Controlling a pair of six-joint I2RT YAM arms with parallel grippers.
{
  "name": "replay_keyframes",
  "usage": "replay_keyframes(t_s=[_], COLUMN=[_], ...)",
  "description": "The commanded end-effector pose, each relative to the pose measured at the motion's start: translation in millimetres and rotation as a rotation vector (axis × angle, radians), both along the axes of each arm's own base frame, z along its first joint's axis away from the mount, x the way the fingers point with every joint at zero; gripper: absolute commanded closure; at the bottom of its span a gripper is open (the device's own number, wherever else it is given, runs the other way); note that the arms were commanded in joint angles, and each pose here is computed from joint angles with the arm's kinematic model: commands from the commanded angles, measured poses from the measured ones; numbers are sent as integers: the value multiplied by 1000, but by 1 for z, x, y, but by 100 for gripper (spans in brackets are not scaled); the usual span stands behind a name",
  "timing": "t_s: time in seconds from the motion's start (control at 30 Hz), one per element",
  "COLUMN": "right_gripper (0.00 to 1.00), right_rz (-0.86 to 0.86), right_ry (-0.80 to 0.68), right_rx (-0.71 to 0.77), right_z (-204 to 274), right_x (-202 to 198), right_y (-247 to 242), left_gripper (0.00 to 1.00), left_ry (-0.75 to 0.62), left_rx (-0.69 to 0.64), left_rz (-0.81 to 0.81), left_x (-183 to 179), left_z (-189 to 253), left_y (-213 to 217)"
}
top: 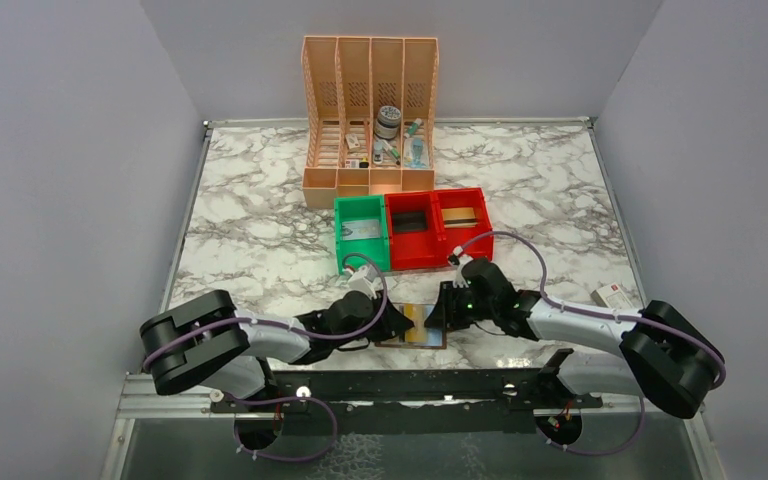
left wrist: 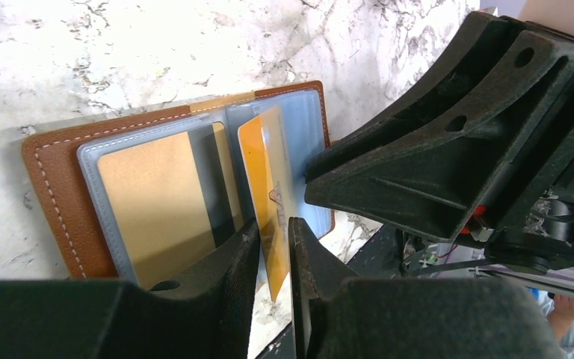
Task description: Take the credit cards out of the card holder
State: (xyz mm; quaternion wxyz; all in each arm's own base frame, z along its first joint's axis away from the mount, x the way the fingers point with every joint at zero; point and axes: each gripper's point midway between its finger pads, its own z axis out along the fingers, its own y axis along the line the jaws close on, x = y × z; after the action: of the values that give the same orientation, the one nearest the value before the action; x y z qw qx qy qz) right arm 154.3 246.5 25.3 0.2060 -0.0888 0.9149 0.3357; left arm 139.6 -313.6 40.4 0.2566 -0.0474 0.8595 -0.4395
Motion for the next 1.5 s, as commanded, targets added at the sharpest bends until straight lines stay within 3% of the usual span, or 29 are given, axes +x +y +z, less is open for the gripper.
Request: replay_keyframes(t_s=[0.0, 0.2, 0.5, 0.7, 1.07, 1.27, 1.47], right_gripper=[77, 77, 77, 76, 67, 66, 56], right_rz=[-74, -81, -82, -42, 192, 99, 62], right_ry=[38, 45, -36, -109, -109, -63, -108], right_rx=[-91, -84, -137, -104, 201, 49, 56], right_z=[-27, -30, -21, 8, 57, 28, 36], right_x=[-5, -6, 8, 20, -8, 7, 13], right_y=[-23, -23, -28, -17, 30, 17, 14], left_gripper=[76, 78, 100, 100, 100, 100, 100], left_ry=[-21, -2, -1, -29, -69, -79, -107], left_rx=[-46, -46, -42, -27, 23, 35, 94], left_rz=[-38, -74, -9, 21, 59, 61, 80], left_x=[1, -4, 0, 3, 8, 9, 13], left_z=[15, 11, 7, 12, 21, 24, 29], left_y=[-14, -20, -8, 4, 19, 22, 34])
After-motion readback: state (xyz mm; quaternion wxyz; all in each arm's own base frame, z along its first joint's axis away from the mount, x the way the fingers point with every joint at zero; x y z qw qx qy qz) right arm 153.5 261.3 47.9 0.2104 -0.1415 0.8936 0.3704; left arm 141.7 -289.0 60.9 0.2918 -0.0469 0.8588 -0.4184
